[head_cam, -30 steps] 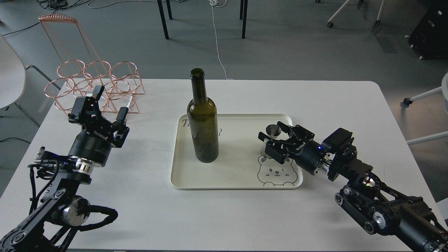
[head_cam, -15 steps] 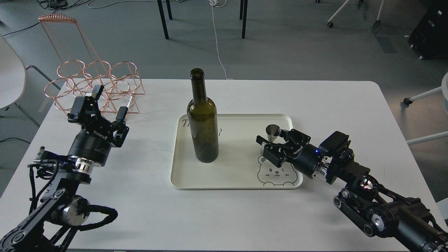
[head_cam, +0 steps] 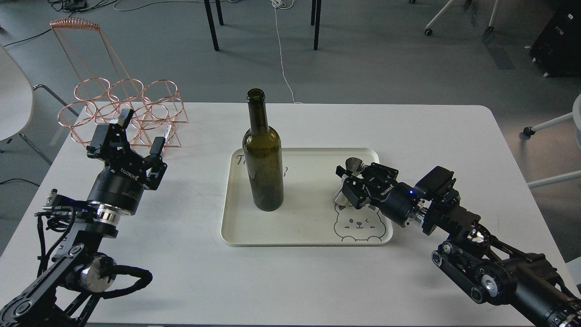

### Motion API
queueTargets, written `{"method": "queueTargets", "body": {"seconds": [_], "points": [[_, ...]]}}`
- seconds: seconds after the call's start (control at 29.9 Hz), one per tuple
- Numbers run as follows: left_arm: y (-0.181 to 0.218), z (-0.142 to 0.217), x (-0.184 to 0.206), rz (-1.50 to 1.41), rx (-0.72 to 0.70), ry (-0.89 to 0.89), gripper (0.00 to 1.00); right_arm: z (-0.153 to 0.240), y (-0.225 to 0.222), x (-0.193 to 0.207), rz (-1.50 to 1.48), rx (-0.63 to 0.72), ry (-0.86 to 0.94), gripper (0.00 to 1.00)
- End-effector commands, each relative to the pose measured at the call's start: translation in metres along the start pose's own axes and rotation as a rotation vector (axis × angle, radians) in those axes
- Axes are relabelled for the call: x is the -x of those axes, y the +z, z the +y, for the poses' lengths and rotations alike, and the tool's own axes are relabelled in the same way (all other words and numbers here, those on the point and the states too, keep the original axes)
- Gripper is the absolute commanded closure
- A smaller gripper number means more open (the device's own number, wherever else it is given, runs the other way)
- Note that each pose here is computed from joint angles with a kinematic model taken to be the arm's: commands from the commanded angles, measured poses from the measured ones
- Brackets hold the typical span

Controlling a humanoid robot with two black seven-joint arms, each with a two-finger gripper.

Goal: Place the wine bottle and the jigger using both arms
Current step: 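Lift the jigger with the right gripper and carry it off the tray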

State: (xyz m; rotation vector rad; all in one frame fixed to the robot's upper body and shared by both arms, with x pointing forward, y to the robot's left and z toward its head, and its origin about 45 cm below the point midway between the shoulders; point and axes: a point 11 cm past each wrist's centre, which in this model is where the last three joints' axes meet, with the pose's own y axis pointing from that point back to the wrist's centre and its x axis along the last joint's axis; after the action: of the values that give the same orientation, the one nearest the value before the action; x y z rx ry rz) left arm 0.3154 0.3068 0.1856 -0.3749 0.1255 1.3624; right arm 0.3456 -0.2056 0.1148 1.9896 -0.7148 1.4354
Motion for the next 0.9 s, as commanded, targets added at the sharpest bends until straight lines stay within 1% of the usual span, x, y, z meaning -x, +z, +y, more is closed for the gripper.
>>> {"method": "queueTargets", "body": {"seconds": [0.0,0.17,0.33,0.5,0.57,0.87], "points": [[0.000,0.000,0.000,0.000,0.000,0.000,0.02,0.002,0.008,-0.016,0.010,0.019,0.048,0.71],[0.001,-0.001,0.001,0.000,0.003,-0.002,0.02,0.013,0.025,-0.050,0.048,0.053,0.122,0.71],[0.000,-0.001,0.002,0.005,0.004,-0.004,0.02,0.042,0.057,-0.076,0.104,0.134,0.160,0.70],[0.000,-0.001,0.003,0.005,0.005,-0.005,0.02,0.079,0.086,-0.076,0.130,0.228,0.141,0.70],[0.000,-0.001,0.003,0.005,0.005,-0.005,0.02,0.091,0.094,-0.069,0.120,0.267,0.135,0.70],[0.002,-0.002,0.006,0.009,0.010,-0.017,0.02,0.118,0.120,-0.046,0.118,0.384,0.109,0.70]]}}
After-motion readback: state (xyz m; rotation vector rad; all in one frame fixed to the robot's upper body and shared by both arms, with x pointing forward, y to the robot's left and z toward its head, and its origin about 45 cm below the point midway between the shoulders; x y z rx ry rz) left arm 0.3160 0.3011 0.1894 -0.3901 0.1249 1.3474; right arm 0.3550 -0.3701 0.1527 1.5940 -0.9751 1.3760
